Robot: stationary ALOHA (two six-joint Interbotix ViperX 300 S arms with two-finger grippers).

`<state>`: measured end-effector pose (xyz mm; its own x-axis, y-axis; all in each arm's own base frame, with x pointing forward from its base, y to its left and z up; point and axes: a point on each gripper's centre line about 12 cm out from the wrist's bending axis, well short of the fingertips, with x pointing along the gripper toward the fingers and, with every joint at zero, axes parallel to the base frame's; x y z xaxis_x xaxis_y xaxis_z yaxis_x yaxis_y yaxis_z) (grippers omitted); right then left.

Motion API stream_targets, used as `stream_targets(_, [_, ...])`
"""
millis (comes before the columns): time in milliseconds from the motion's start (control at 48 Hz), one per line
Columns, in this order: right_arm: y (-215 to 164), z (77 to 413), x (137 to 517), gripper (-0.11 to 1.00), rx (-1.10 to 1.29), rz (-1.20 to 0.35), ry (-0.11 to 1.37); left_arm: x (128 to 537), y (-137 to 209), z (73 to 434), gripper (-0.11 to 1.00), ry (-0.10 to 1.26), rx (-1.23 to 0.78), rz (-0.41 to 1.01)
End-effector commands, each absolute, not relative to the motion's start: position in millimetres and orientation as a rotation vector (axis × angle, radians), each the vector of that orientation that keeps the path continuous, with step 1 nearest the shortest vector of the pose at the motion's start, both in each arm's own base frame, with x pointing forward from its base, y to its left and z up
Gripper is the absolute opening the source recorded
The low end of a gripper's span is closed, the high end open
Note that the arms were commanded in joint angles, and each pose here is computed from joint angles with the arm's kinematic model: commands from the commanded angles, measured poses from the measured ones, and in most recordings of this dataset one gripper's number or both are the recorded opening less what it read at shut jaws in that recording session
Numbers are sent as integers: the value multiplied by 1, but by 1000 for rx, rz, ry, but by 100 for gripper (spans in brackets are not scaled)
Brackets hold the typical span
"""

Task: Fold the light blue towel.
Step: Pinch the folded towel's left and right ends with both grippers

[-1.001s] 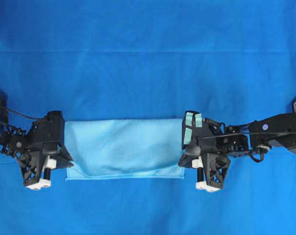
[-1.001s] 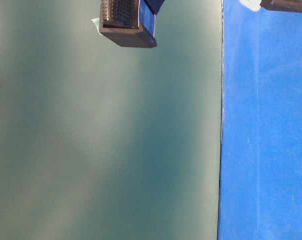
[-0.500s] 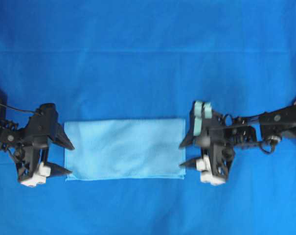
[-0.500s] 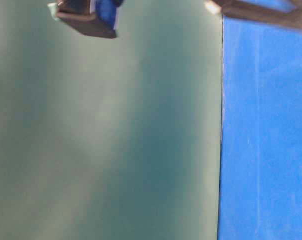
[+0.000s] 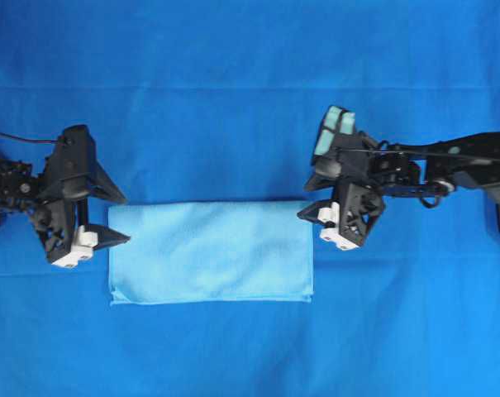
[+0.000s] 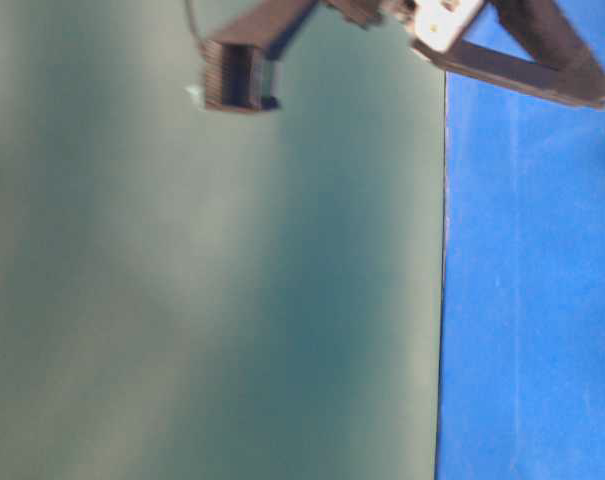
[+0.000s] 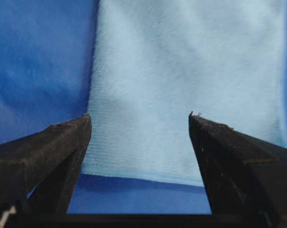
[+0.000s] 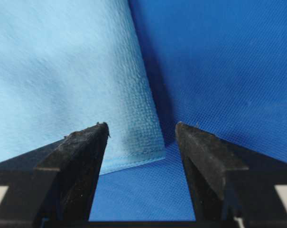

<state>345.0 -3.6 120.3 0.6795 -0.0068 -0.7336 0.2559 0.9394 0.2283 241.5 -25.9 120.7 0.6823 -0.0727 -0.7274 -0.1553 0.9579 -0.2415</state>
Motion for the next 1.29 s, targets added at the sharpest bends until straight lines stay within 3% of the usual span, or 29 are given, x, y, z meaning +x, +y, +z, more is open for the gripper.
stream_targets(0, [-3, 120, 355, 62, 326, -149, 805, 246, -24, 116, 79, 822, -296, 55])
stream_targets(229, [-4, 106, 358, 62, 325, -157, 837, 240, -11, 84, 78, 894, -311, 121])
stream_targets(521, [-4, 102, 356, 61, 337, -166, 847, 242, -10, 83, 70, 895, -312, 123])
stream_targets(625, [-3, 103, 357, 52, 328, -157, 849, 240, -12, 82, 51, 923, -308, 122])
stream_targets(792, [1, 102, 355, 5, 316, -140, 874, 242, -20, 83, 7, 969, -283, 94])
stream_targets(834, [2, 102, 355, 2, 316, -138, 875, 243, -20, 84, 2, 974, -283, 95])
stream_targets(1063, [1, 109, 357, 2, 317, -136, 855, 247, -21, 91, 2, 986, -279, 95])
stream_targets(1272, [3, 141, 354, 2, 322, -115, 790, 254, -15, 117, 2, 980, -296, 117])
